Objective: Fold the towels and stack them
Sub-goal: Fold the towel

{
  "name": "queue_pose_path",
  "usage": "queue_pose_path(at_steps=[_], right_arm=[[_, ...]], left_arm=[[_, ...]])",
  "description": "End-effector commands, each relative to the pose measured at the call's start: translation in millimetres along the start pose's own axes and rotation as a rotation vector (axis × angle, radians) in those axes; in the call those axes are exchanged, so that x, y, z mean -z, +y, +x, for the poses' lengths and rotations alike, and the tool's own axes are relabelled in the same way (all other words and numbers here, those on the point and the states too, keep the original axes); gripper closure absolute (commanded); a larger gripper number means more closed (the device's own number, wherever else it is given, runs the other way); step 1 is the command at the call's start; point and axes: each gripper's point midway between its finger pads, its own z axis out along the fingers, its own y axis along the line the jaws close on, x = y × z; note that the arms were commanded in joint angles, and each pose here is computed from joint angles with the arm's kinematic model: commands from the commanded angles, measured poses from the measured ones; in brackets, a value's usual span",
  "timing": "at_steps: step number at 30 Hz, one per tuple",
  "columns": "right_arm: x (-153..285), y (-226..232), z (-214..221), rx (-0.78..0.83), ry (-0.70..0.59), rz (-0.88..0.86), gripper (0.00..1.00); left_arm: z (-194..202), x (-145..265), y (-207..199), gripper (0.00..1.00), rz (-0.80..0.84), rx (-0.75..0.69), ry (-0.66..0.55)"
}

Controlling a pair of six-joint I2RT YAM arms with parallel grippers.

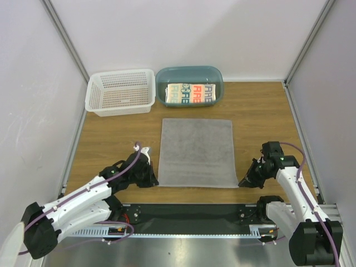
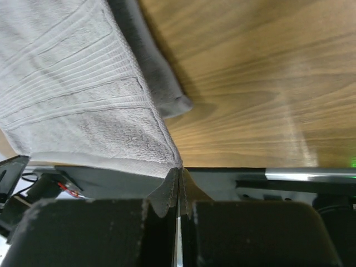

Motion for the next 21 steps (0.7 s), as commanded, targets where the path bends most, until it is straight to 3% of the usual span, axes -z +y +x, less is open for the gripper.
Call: queue_pose_path(at_steps=[1,8,10,13,14,15,19,21], right_arm=[[-7,-8,-1,-0.005,-0.02,0.027,1.0],[-20,-17,1,-0.005,-0.004,0.047,1.0],[-20,-14,1,-0.002,0.004,0.038,0.95],[-16,-7,0,0.01,0.01,0.024,0.75],[-13,-4,-1,0.01,0.009,0.015,0.67],[-6,6,-5,0.029,-0.004,-0.002,0.55],[19,35,-26,0.071,-0.075,-0.047,0.4],[29,51,-40,0.083,-0.123,-0.077,0.36]], left_arm=[[3,-6,5,1.0,-0.03,0.026,-0.005],[15,-12,11,1.0,-0.05,0.027,0.024],[14,-12,12,0.99,-0.055,0.024,0.023],[6,-7,8,0.93,-0.061,0.009,0.008],[3,-5,6,0.9,-0.061,0.005,0.008],[-9,0,0,0.79,-0.066,-0.015,-0.024],[-40,22,-20,0.47,-0.074,-0.073,-0.073],[-66,37,-36,0.37,-0.063,-0.102,-0.135]])
